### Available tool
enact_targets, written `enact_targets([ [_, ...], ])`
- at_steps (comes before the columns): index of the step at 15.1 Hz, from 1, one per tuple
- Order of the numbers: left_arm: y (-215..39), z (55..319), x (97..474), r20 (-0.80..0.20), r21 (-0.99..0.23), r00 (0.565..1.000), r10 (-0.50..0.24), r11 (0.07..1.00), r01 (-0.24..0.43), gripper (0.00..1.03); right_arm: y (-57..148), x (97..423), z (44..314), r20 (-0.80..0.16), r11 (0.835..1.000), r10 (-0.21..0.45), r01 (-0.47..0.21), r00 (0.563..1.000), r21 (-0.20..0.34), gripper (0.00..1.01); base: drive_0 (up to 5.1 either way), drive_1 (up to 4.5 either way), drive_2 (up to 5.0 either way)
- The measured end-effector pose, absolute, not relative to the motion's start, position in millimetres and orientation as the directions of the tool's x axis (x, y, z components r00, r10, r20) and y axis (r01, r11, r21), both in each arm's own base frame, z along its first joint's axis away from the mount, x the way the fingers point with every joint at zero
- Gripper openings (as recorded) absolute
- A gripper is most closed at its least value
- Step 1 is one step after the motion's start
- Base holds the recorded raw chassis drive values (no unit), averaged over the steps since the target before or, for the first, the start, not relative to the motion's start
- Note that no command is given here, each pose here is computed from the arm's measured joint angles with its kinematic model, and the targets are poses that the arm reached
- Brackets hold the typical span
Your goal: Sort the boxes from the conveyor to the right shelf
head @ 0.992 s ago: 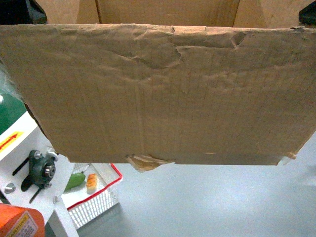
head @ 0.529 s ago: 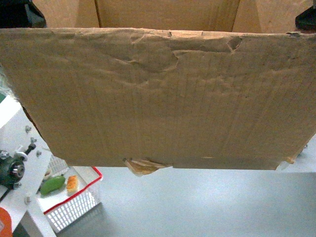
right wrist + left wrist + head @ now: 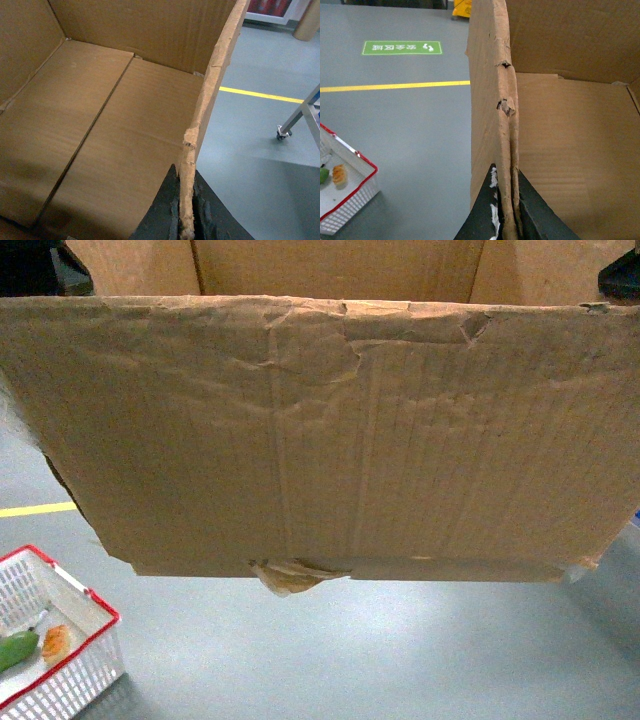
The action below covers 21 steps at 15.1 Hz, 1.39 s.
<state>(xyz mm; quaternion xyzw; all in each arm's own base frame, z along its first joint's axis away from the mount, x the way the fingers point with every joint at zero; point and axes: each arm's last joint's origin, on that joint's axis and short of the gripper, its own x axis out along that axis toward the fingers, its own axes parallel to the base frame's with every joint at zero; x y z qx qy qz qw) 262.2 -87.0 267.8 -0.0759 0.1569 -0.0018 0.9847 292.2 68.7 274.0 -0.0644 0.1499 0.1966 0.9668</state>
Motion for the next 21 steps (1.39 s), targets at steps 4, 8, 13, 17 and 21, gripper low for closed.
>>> enact_targets([
  [4, -87.0, 267.8, 262.2, -0.309, -0.15, 0.951, -0.027, 0.988, -0.02, 0.02, 68.7, 292.2, 274.0, -0.315, 0.914, 0.361, -0.4, 0.878, -0.066, 0.03, -1.2, -1.25, -1.2],
  [8, -85.7, 267.7, 262.6, -0.309, -0.149, 0.951, -0.022, 0.988, -0.026, 0.02, 69.1, 292.2, 273.9, -0.315, 0.914, 0.362, -0.401, 0.877, -0.066, 0.03, 0.7, -1.33, -3.6],
  [13, -86.5, 267.7, 262.4, -0.31, -0.15, 0.95, -0.025, 0.988, -0.023, 0.02, 68.8, 292.2, 273.6, -0.318, 0.914, 0.361, -0.4, 0.877, -0.065, 0.03, 2.8, -1.61, -5.8],
  [17, -87.0, 268.3, 262.6, -0.303, -0.152, 0.953, -0.026, 0.988, -0.021, 0.02, 68.8, 292.5, 274.1, -0.312, 0.914, 0.361, -0.399, 0.879, -0.066, 0.03, 1.0, -1.01, -3.3],
  [21, -87.5, 266.8, 263.2, -0.311, -0.15, 0.95, -0.03, 0.988, -0.018, 0.02, 67.3, 292.9, 273.5, -0.316, 0.916, 0.358, -0.396, 0.879, -0.065, 0.03, -1.1, -1.11, -1.1],
])
